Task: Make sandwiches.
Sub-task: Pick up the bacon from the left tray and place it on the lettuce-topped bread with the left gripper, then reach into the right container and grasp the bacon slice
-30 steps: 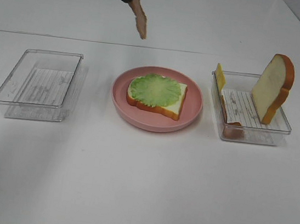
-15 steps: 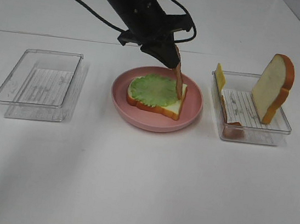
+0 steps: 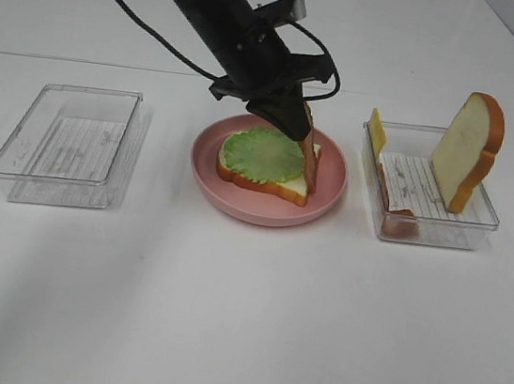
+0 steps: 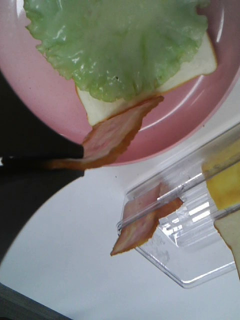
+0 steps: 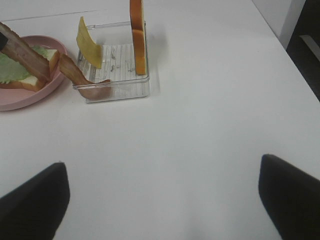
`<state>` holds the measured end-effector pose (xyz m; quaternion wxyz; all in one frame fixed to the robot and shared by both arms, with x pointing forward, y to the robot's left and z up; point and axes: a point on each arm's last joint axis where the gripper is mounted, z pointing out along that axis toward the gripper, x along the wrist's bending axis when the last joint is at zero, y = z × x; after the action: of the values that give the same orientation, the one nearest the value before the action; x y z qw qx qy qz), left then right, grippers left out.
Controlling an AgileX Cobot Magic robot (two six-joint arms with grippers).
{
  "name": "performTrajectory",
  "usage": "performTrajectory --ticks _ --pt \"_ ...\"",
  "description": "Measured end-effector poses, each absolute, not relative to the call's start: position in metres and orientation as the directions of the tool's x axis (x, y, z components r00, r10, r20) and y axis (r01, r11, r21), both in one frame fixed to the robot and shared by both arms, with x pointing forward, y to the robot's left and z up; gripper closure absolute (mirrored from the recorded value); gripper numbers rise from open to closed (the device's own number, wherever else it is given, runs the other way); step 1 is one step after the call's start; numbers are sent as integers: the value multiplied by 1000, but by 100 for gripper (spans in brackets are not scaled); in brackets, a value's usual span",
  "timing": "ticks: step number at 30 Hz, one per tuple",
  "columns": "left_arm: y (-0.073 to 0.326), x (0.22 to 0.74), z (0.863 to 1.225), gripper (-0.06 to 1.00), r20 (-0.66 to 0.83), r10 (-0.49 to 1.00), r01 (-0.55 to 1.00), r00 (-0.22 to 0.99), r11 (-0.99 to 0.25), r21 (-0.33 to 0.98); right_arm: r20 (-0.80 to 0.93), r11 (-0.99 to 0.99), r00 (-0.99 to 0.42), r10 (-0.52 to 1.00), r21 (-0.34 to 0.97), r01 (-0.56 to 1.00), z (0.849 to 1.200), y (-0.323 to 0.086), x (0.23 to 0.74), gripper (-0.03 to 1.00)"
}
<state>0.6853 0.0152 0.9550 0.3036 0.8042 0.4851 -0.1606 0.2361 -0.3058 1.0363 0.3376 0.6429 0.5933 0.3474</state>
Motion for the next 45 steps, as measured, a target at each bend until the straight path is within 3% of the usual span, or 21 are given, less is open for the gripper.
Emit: performTrajectory --ticks 14,32,33,34,35,36,37,38,39,40,41,43,45 --pt "40 701 941 94 -289 786 822 546 -435 369 46 -68 55 997 846 528 1036 -306 236 1" --pt "42 705 941 91 -240 796 805 556 -444 393 46 -68 55 997 846 528 1036 -306 236 1" --pt "43 705 941 84 -229 797 802 559 -449 393 46 -68 55 997 846 528 1036 -306 236 1" --pt "43 705 941 84 -229 797 802 559 -449 393 46 -68 55 997 846 528 1036 -306 236 1" --pt "44 706 941 71 -218 800 801 559 -453 392 46 -68 55 997 846 528 1036 -306 236 1" --pt "44 706 941 71 -218 800 801 559 -453 392 46 -68 55 997 846 528 1036 -306 236 1" --pt "45 706 940 55 -208 806 802 555 -452 390 46 -68 55 997 846 528 1036 -306 236 1" --pt "45 706 940 55 -208 806 802 555 -452 390 46 -68 55 997 846 528 1036 -306 236 1" --pt "46 706 940 45 -204 811 806 549 -448 387 46 -68 55 997 846 528 1036 -306 236 1" --pt "47 707 940 24 -195 824 815 533 -437 382 46 -68 55 997 846 528 1036 -306 236 1" --pt "47 707 940 24 -195 824 815 533 -437 382 46 -68 55 997 846 528 1036 -306 236 1" --pt "50 708 943 3 -174 843 824 509 -420 380 46 -68 55 997 846 528 1036 -306 236 1" --pt "51 708 949 -2 -155 847 820 508 -420 389 46 -68 55 997 846 528 1036 -306 236 1"
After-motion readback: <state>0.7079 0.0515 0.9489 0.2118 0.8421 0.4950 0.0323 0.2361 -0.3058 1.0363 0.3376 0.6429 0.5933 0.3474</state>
